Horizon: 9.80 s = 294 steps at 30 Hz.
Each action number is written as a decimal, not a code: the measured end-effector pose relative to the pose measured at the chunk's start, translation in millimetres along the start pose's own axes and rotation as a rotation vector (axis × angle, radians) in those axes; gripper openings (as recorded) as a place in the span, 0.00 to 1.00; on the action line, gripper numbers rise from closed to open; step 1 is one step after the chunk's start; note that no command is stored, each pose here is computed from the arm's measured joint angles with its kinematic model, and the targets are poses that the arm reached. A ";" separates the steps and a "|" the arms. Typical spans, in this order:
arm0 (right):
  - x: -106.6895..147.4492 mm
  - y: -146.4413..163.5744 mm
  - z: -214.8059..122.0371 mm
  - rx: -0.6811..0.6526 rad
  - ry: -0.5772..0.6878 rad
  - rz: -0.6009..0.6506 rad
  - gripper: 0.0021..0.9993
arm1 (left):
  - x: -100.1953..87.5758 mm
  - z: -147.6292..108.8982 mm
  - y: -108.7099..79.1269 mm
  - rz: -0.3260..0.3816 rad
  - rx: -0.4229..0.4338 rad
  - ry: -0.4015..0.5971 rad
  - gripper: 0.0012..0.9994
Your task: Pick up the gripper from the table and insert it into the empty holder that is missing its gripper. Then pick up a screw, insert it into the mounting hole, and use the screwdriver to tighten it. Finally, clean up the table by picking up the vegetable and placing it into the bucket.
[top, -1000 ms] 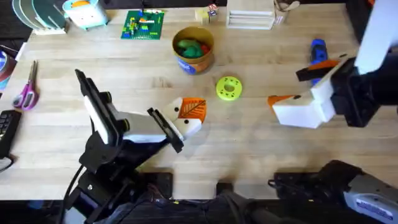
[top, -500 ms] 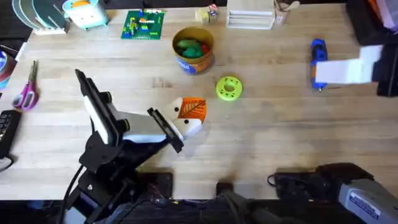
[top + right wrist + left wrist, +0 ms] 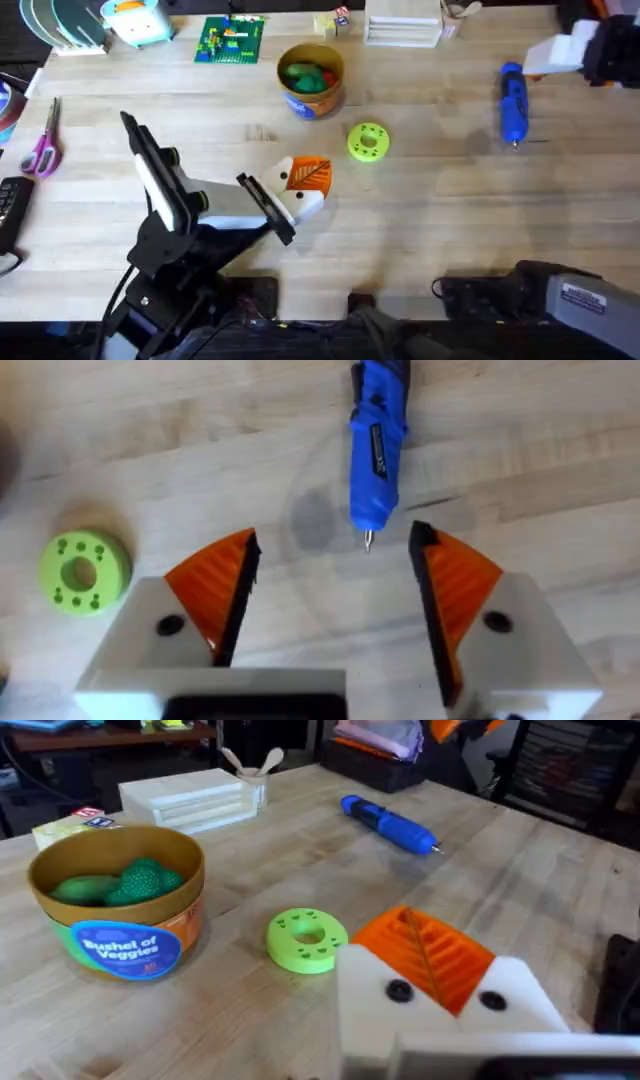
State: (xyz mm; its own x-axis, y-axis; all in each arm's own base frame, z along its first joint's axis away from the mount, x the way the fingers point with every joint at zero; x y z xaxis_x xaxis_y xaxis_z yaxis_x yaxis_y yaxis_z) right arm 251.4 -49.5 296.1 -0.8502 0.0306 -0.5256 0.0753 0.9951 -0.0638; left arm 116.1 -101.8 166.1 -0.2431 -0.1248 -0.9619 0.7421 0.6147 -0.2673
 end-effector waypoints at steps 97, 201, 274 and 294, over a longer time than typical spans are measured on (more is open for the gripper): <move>-43.1 -48.5 90.2 -0.054 -0.079 -0.112 0.02 | 0.1 0.0 0.3 0.000 -0.004 0.000 0.01; 63.6 279.7 -83.7 -1.334 -1.297 -0.382 0.02 | 1.2 -0.2 -5.5 0.004 0.067 0.016 0.01; 25.0 159.9 197.0 0.103 -0.440 -1.856 0.02 | 1.2 -0.2 -5.5 0.004 0.067 0.016 0.01; -2.2 152.7 153.7 0.103 -0.523 -1.432 0.99 | 1.2 -0.2 -5.5 0.004 0.067 0.016 0.01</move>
State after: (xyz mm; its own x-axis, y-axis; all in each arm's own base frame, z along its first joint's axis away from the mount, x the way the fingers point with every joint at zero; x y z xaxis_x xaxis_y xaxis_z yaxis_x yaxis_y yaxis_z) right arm 344.8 88.0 157.2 0.0340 -0.9787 -0.2026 -0.5708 0.1474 -0.8078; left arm 111.7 -105.1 166.4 -0.2493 -0.1097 -0.9622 0.7831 0.5617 -0.2669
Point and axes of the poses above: each hand's point on the last joint's axis, 136 mm out from that joint toward the fingers, its own z axis out along the fingers, its own y axis along the line the jaws close on, x = y × z, the point moved 9 cm from there along -z, back along the fingers, and after that the axes turned 8 degrees about -z, right-handed, at the moved point
